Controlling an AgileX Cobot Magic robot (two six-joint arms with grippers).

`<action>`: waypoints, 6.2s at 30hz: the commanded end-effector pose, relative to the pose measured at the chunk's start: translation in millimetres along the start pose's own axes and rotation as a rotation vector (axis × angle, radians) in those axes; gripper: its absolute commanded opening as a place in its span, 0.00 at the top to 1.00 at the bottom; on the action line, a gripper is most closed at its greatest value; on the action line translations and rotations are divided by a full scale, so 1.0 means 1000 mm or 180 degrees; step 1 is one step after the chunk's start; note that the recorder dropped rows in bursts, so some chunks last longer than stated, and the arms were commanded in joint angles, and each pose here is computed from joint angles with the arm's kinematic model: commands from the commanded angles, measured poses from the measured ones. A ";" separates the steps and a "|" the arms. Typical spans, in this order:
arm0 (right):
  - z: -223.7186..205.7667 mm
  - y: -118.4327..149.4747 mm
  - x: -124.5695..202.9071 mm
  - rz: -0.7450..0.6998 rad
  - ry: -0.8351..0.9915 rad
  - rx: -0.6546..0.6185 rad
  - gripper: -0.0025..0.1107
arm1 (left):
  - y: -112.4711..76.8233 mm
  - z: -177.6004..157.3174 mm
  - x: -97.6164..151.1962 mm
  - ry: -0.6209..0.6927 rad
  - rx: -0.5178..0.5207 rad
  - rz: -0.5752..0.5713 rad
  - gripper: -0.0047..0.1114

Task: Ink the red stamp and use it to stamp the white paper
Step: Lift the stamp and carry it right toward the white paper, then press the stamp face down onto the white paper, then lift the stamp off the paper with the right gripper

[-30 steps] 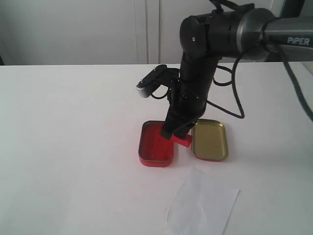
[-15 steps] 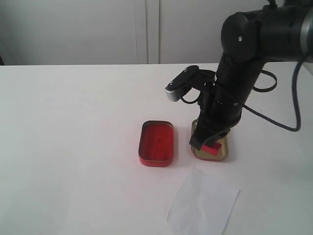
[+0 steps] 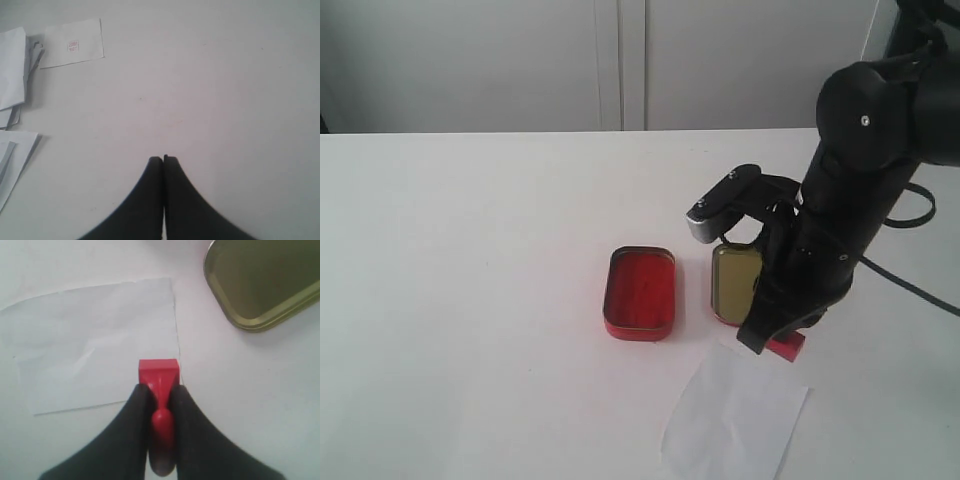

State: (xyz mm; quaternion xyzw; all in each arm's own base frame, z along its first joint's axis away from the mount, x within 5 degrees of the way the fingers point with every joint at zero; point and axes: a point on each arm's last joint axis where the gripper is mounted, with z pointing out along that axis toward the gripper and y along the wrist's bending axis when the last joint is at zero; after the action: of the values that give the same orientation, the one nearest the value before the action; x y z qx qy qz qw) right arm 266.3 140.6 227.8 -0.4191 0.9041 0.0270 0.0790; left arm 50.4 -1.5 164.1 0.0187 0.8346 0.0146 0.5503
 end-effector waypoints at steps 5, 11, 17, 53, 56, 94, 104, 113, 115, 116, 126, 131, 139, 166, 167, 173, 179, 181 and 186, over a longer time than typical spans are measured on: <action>0.010 0.006 0.011 0.0187 0.0018 -0.0076 0.98 | -0.001 0.000 0.001 -0.0004 0.0024 -0.0035 0.96; 0.024 0.010 0.019 0.0276 0.0006 -0.0138 0.98 | -0.001 0.000 0.001 -0.0004 0.0024 -0.0035 0.96; 0.032 0.025 0.019 0.0220 -0.0040 -0.0144 0.98 | -0.001 0.000 0.001 -0.0004 0.0024 -0.0035 0.96; 0.059 0.032 0.013 0.0604 -0.0206 0.0138 0.98 | -0.001 0.000 0.001 -0.0004 0.0024 -0.0035 0.96; 0.065 0.031 0.012 0.0656 -0.0184 0.0132 0.98 | -0.001 0.000 0.001 -0.0004 0.0024 -0.0035 0.96; 0.132 0.040 0.048 0.0736 0.0164 0.0056 0.98 | -0.001 0.000 0.001 -0.0004 0.0024 -0.0035 0.96; 0.131 0.042 0.055 0.0790 0.0438 0.0010 0.98 | -0.001 0.000 0.001 -0.0004 0.0024 -0.0035 0.96; 0.130 0.044 0.062 0.0794 0.0699 -0.0031 0.98 | -0.001 0.000 0.001 -0.0004 0.0024 -0.0035 0.96; 0.129 0.045 0.063 0.0794 0.0708 -0.0033 0.98 | -0.001 0.000 0.001 -0.0004 0.0024 -0.0035 0.96; 0.129 0.045 0.063 0.0794 0.0715 -0.0034 0.98 | -0.001 0.000 0.001 -0.0004 0.0024 -0.0035 0.96; 0.129 0.045 0.064 0.0794 0.0762 -0.0042 0.98 | -0.001 0.000 0.001 -0.0004 0.0024 -0.0035 0.96; 0.129 0.045 0.064 0.0794 0.0762 -0.0042 0.98 | -0.001 0.000 0.001 -0.0004 0.0024 -0.0035 0.96; 0.119 0.044 0.059 0.0814 0.0556 -0.0006 0.98 | -0.001 0.000 0.001 -0.0004 0.0024 -0.0035 0.96; 0.084 0.041 0.047 0.0905 -0.0088 0.0110 0.98 | -0.001 0.000 0.001 -0.0004 0.0024 -0.0035 0.96; 0.082 0.041 0.047 0.0904 -0.0119 0.0115 0.98 | -0.001 0.000 0.001 -0.0004 0.0024 -0.0035 0.96; 0.073 0.041 0.045 0.0902 -0.0242 0.0132 0.98 | -0.001 0.000 0.001 -0.0004 0.0024 -0.0035 0.96; 0.071 0.040 0.043 0.0900 -0.0338 0.0146 0.98 | -0.001 0.000 0.001 -0.0004 0.0024 -0.0035 0.96; 0.070 0.040 0.042 0.0899 -0.0372 0.0151 0.98 | -0.001 0.000 0.001 -0.0004 0.0024 -0.0035 0.96; 0.069 0.039 0.039 0.0898 -0.0430 0.0159 0.98 | -0.001 0.000 0.001 -0.0004 0.0024 -0.0035 0.96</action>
State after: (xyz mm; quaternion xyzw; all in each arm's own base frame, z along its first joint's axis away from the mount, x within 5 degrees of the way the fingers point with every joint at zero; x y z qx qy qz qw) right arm 218.9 143.7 150.7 -0.2792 0.9496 0.0432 0.1358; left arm 50.4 -1.5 164.1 0.0187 0.8346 0.0146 0.5503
